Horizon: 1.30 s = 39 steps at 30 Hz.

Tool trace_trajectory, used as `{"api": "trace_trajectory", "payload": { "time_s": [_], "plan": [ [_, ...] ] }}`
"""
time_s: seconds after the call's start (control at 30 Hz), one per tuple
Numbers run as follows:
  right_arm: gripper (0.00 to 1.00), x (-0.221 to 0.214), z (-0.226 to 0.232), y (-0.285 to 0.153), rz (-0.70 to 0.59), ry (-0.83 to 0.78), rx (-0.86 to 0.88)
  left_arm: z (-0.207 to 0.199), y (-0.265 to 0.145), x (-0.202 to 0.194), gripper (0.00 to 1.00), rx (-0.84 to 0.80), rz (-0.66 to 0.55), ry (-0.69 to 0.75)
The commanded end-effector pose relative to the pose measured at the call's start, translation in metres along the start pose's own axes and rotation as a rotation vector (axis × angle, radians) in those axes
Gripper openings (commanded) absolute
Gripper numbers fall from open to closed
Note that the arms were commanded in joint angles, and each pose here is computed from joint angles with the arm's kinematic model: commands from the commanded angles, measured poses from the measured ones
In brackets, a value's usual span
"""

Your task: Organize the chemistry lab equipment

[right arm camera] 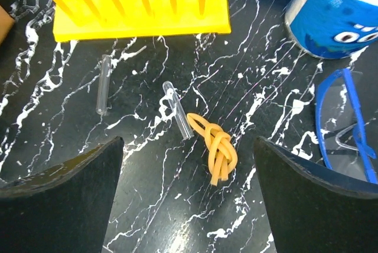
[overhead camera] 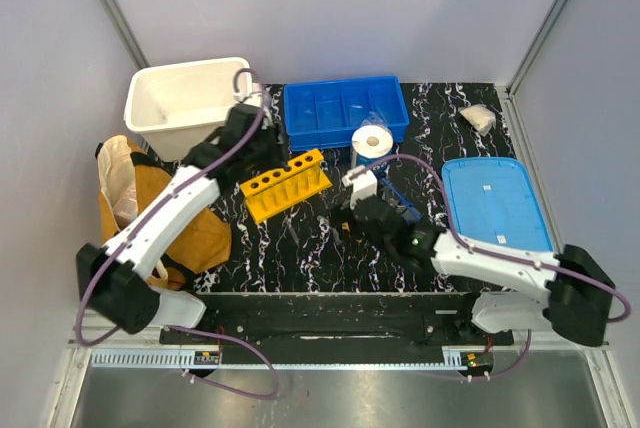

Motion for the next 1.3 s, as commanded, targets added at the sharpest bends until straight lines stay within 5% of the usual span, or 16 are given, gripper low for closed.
{"api": "trace_trajectory", "payload": {
  "time_s": [0.0,0.13,0.4,1.27],
  "plan": [
    [0.90,0.011,0.000,0.027,0.077,0.015,0.128,0.023,-0.033,-0.004,0.47,-0.107,0.053,-0.085],
    [0.72,0.002,0.001,0.050,0.143,-0.048,0.176,0.050,-0.058,-0.008,0.50,-0.137,0.018,-0.127],
    [0.54,-0.020,-0.006,0.092,0.283,-0.119,0.255,0.077,-0.068,-0.036,0.52,-0.130,0.045,-0.134],
    [0.31,-0.057,0.017,0.132,0.428,-0.195,0.333,0.085,-0.080,-0.056,0.52,-0.167,0.065,-0.214]
  ]
}}
Point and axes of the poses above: each gripper's point midway between its finger pads, its own y axis out along the fingers, its own z axis along the line the jaws close on, x = y × z, the point moved 9 cm from there along -y, back along the fingers, and after that the axes turned 11 degrees about -y, right-handed, at the moved point
